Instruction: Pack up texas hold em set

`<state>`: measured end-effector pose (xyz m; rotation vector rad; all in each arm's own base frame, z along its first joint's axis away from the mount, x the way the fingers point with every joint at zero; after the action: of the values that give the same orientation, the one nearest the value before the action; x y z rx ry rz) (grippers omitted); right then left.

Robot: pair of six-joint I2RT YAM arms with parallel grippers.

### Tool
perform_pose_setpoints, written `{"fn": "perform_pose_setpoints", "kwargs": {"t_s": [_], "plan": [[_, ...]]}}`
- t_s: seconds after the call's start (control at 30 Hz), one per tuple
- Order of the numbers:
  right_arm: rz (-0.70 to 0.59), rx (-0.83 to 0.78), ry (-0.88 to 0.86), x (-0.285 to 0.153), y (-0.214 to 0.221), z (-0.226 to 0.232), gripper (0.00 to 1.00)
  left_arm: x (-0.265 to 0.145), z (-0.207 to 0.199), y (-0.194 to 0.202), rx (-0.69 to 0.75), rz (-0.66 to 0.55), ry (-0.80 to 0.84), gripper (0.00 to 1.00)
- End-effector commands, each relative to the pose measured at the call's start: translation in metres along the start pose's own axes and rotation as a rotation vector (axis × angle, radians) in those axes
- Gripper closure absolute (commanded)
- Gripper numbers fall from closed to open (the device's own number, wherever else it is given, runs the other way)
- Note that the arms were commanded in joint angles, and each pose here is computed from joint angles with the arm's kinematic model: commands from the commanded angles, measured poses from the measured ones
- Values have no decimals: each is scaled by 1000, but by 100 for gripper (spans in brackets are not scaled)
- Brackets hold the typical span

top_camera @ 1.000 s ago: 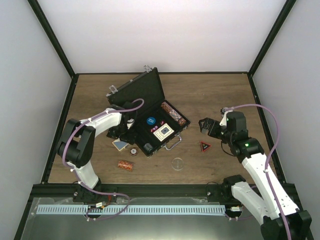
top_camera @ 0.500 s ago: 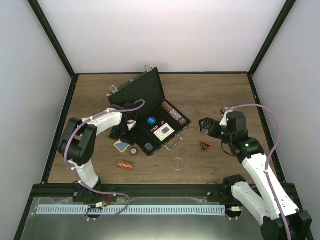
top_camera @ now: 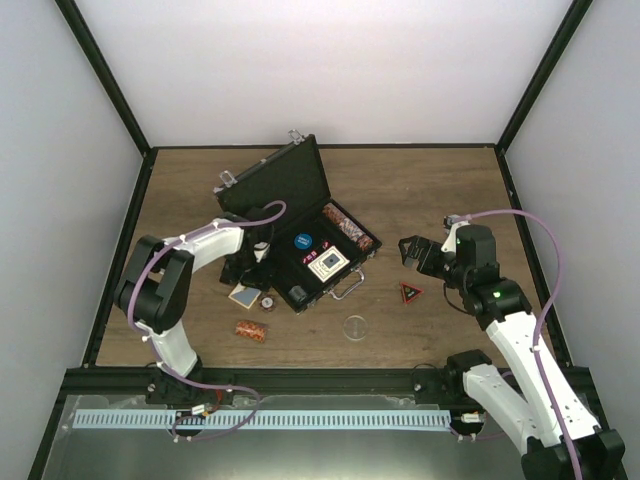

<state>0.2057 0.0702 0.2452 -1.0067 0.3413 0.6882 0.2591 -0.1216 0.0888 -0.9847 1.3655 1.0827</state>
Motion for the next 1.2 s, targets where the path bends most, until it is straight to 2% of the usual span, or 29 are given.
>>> {"fn": "perform_pose_setpoints", "kwargs": {"t_s": [0.0,0.17,0.37,0.5,1.0,1.17], "plan": [[-33,-9,-13,-9,-8,7,0,6,-4,2,-43,-12,30,12],[-33,-7,-12,-9,-7,7,0,10,-3,4,-42,-1,18,11],[-32,-3,-15,-8,-7,7,0,10,-2,6,-49,2,10,26],[-31,-3,-16,-8,-7,7,0,3,1,7,-56,-20,-13,31],[-51,-23,-27,-5,-13,10,0,-47,12,13,-68,-112,-106,37],[-51,-31,-55,-5,-12,12,0,-74,10,11,-70,-229,-118,40]]}}
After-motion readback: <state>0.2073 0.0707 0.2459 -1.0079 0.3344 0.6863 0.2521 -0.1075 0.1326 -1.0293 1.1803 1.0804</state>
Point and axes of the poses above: each gripper's point midway between its finger pads, its own x axis out along the fingers, its own z axis along the line the jaws close on, y = z × x, the point moved 7 cm from there along -x, back along the fingers
